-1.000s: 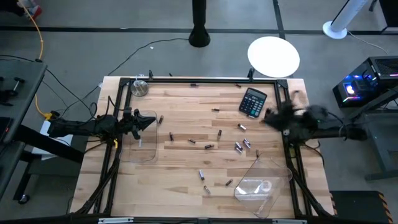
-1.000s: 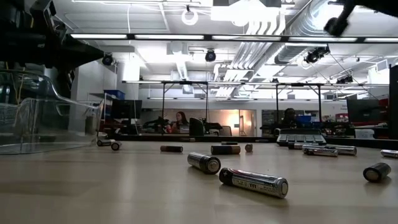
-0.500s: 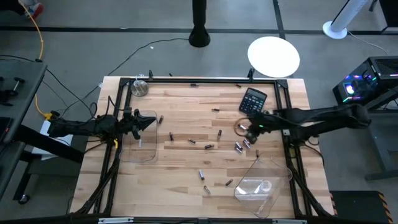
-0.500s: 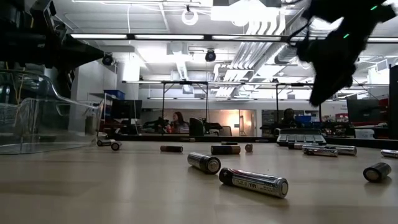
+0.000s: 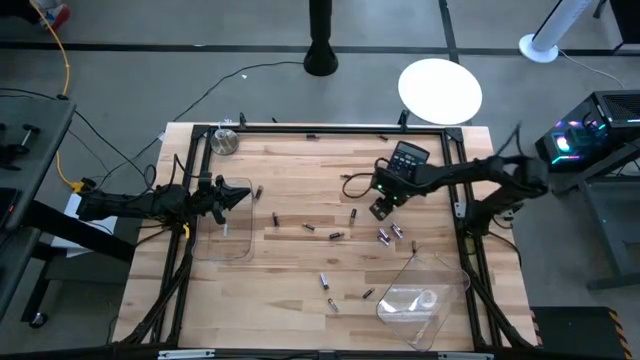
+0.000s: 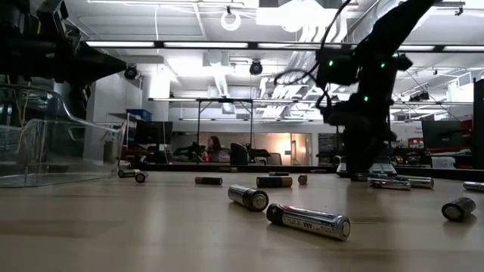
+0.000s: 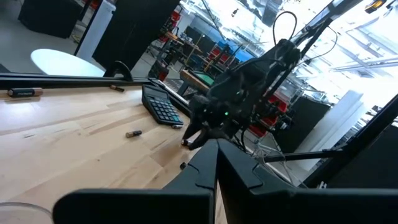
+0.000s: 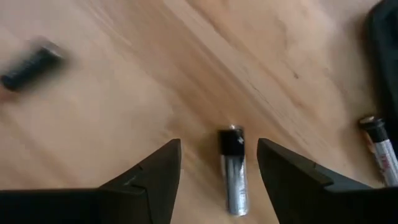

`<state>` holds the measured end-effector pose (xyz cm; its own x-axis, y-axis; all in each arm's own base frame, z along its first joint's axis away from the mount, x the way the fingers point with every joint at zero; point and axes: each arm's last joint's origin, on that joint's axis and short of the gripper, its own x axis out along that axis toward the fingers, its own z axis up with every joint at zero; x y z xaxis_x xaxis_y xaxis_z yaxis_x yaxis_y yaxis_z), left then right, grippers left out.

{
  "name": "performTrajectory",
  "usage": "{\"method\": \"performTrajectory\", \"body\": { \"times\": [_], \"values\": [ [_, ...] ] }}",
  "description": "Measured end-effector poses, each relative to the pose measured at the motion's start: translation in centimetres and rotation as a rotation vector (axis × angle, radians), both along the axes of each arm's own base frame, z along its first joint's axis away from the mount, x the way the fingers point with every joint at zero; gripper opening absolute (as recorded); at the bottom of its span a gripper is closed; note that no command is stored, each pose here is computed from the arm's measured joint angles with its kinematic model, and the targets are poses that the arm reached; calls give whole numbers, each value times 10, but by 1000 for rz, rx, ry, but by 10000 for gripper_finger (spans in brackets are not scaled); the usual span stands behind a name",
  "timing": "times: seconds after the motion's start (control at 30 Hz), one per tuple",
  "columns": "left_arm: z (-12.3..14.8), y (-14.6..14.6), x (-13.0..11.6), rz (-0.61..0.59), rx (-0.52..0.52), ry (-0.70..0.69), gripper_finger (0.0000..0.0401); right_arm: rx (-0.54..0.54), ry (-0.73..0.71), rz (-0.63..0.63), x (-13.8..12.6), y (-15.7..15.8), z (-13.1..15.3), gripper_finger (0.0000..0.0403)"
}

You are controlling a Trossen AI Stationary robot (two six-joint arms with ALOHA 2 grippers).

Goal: Sort batteries
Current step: Put the silver battery into the right transparent bin

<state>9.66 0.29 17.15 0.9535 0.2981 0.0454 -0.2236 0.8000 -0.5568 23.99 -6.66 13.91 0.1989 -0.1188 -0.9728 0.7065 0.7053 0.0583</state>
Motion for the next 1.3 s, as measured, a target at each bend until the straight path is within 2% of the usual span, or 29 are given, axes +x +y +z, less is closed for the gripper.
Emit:
{"method": "performTrajectory", "body": {
  "times": [0.13, 0.2, 0.3, 0.33, 0.47, 0.57, 0.63, 0.7, 0.77, 0.87, 1.0, 1.07, 1.17, 1.3],
  "values": [
    [0, 0, 0, 0, 0, 0, 0, 33, 75, -5, 2, -2, -15, 185],
    [0, 0, 0, 0, 0, 0, 0, 46, 103, 4, 2, -1, -18, 139],
    [0, 0, 0, 0, 0, 0, 0, 41, 105, 23, 1, 5, -15, 37],
    [0, 0, 0, 0, 0, 0, 0, 50, 95, 32, -1, 7, -11, 25],
    [0, 0, 0, 1, 0, 2, 0, 88, 87, 40, -14, 13, 26, 24],
    [0, 0, 0, 1, 0, 3, 0, 16, -91, 61, -13, 19, 79, 23],
    [0, 0, 0, -1, 1, 6, 0, 13, -130, 92, -23, 32, 105, 23],
    [0, 0, 0, 0, 0, 5, 0, 10, -279, 108, -27, 45, 135, 23],
    [-1, 0, 1, 0, 1, 9, 0, 46, -383, 132, -37, 61, 158, 23],
    [-1, 0, 1, 1, 1, 13, 0, 192, -460, 203, -48, 93, 173, 23],
    [-1, 0, 1, 1, 1, 13, 0, 352, -413, 269, -57, 139, 166, 23],
    [-1, 0, 1, 0, 1, 13, 0, 409, -361, 271, -59, 161, 153, 23],
    [-1, 0, 1, 0, 1, 14, 0, 425, -227, 274, -64, 188, 127, 23],
    [-1, 0, 1, 0, 1, 14, 0, 408, -81, 242, -66, 206, 94, 23]
  ]
}}
